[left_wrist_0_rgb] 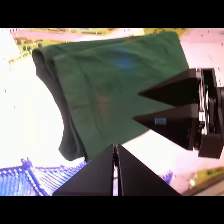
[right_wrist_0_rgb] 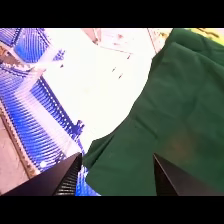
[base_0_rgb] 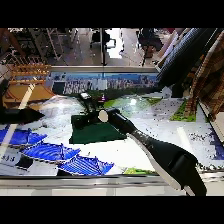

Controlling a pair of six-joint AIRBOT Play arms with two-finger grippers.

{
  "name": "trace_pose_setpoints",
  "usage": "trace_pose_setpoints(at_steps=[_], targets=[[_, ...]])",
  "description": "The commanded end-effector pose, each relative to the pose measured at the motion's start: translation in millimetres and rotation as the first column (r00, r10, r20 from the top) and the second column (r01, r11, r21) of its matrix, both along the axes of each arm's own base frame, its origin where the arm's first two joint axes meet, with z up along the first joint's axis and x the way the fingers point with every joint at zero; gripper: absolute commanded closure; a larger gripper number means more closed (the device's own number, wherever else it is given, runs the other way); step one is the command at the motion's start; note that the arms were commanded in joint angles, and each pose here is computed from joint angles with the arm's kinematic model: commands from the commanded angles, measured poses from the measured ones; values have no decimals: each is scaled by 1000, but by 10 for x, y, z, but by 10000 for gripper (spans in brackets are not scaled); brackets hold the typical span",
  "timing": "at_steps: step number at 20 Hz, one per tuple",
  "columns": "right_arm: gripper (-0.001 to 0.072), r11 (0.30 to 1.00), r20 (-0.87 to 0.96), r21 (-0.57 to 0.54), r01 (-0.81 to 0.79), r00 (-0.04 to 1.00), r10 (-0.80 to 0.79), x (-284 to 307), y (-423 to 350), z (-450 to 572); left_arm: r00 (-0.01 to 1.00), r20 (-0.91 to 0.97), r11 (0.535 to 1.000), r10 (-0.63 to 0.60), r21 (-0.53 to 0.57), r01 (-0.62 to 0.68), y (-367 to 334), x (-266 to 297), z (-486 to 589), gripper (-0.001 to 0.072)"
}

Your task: Fold the clothes and pants, and hang the long-sleeved shirts on hangers.

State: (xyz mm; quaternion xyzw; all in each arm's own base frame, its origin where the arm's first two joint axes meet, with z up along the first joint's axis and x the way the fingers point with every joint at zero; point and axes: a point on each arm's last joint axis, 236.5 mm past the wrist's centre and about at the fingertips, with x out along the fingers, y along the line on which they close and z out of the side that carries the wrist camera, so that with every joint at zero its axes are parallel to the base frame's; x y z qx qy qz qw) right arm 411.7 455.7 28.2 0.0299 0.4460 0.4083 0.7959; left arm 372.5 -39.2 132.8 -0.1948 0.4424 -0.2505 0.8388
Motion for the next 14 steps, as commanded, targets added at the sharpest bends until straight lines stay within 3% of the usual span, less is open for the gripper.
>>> trace_pose_setpoints(at_steps=[1,4,6,10,14], targets=[[217,996,33,-64,56,998,-54,329,-526,249,995,-88,998,-50,-29,47,-248,-55,-437,697],[208,970,-81,-112,215,971,-224,643,-1891,539,981,-170,996,-92,-32,87,-643,85,-1066,697],[191,968,-221,-112,225,944,-245,497,-2538,500,974,-198,994,-105,-7,106,-946,245,-1482,697],[167,956,-492,47,290,839,-230,272,-3035,97,935,-338,990,-108,45,130,-1243,277,-2255,699],[107,948,-586,70,309,782,-212,374,-2983,-676,882,-471,972,-22,196,129,-948,303,-2608,699]])
